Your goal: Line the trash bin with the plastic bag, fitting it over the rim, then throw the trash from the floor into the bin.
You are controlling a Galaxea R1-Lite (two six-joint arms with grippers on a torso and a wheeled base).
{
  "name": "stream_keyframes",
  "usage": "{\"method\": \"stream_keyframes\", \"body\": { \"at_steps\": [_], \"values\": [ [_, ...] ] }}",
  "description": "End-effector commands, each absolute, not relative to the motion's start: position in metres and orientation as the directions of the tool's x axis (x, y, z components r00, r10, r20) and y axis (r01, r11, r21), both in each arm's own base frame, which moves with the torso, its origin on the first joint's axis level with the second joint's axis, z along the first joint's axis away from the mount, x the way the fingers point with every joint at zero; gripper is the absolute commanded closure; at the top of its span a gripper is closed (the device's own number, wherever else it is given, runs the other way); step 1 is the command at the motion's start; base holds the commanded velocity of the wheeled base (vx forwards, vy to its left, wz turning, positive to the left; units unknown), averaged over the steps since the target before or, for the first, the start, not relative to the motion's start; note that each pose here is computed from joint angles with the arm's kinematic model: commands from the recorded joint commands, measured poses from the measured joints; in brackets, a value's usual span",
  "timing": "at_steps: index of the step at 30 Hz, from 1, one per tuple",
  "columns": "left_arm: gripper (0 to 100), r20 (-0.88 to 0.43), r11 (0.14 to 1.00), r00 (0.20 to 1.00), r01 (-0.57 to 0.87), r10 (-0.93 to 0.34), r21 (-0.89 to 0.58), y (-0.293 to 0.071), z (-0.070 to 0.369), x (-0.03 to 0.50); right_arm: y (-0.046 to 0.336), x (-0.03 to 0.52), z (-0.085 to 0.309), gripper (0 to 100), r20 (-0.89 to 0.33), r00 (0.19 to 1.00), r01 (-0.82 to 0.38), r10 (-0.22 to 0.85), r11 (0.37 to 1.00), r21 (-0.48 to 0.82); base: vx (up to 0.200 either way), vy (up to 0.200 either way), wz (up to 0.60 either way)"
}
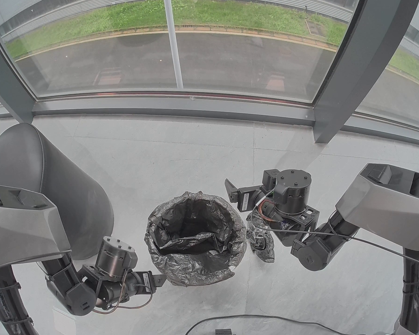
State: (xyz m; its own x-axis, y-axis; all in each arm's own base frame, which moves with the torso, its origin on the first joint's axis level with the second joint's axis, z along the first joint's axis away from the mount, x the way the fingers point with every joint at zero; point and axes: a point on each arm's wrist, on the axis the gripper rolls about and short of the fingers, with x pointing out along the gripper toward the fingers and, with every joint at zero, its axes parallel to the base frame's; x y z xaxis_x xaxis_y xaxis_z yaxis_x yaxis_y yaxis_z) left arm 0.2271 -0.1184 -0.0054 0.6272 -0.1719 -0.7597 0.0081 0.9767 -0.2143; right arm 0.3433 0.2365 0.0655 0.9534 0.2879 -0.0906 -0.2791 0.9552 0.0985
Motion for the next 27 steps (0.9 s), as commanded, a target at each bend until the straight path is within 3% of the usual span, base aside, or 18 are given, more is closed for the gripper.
{"method": "stream_keyframes", "body": {
  "at_steps": [1, 9, 18, 27],
  "values": [
    [0, -0.698, 0.922, 0.673, -0.063, -0.244, -0.383, -0.156, 0.053, 0.255, 0.234, 0.346, 0.065, 0, -0.089, 0.954, -0.278, 0.286, 0.955, 0.100, 0.000, 0.000, 0.00],
    [0, -0.650, 0.900, 0.702, -0.029, -0.291, -0.435, -0.168, 0.081, 0.260, 0.233, 0.349, 0.061, 0, -0.097, 0.955, -0.273, 0.282, 0.957, 0.096, 0.000, 0.000, 0.00],
    [0, -0.668, 0.899, 0.686, -0.044, -0.289, -0.435, -0.169, 0.073, 0.262, 0.233, 0.350, 0.061, 0, -0.093, 0.955, -0.273, 0.282, 0.957, 0.099, 0.000, 0.000, 0.00],
    [0, -0.735, 0.932, 0.643, -0.089, -0.217, -0.353, -0.173, 0.038, 0.270, 0.232, 0.352, 0.059, 0, -0.098, 0.956, -0.268, 0.277, 0.958, 0.098, 0.000, 0.000, 0.00]
  ]
}}
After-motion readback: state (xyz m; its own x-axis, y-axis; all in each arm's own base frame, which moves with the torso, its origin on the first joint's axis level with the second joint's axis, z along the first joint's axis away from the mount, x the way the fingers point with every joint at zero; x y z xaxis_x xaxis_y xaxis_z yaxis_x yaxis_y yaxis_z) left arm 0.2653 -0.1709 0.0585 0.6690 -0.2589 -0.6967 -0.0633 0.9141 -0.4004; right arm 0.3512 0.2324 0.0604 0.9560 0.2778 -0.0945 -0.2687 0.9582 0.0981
